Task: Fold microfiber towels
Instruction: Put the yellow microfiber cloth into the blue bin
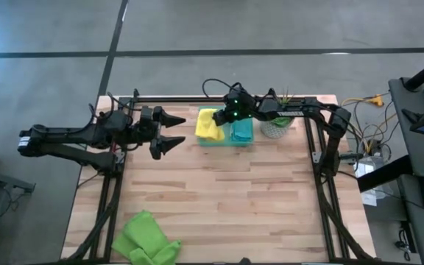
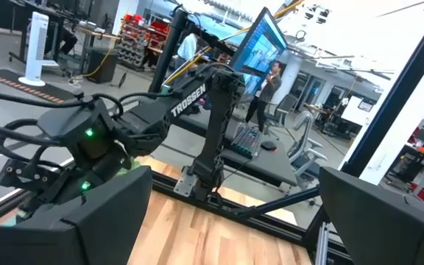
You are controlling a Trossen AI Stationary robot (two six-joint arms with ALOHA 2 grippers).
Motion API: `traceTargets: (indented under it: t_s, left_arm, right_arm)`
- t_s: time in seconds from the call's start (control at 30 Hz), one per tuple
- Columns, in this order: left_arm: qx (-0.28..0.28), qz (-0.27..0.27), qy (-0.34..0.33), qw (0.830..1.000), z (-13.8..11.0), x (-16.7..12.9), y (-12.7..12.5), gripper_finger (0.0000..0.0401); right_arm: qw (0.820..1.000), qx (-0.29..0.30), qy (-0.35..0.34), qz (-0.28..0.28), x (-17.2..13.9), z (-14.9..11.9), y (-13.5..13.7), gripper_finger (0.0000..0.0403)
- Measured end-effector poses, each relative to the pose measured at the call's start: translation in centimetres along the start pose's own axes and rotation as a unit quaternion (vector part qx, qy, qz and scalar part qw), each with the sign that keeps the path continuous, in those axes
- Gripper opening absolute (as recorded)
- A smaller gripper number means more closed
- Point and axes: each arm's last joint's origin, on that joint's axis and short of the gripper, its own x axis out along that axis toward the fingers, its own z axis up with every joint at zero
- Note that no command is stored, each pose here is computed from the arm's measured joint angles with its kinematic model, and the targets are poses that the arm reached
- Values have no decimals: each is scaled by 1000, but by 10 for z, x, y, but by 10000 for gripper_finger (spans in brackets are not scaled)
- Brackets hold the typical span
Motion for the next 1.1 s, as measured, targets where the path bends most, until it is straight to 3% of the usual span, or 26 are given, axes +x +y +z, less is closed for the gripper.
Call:
traceTargets:
  t_s: [0.3,0.87,1.1]
  left_arm:
    - [-12,8,-4,1000,0,0,0,372]
    - [-25,10,3,1000,-2,3,1,372]
    - [-26,10,3,1000,-2,4,1,372]
  right_arm:
    - [997,-26,30,-66,-2,-3,-7,12]
    - [994,-37,33,-102,-3,-5,-10,14]
    - [990,-42,41,-132,-5,-7,-15,80]
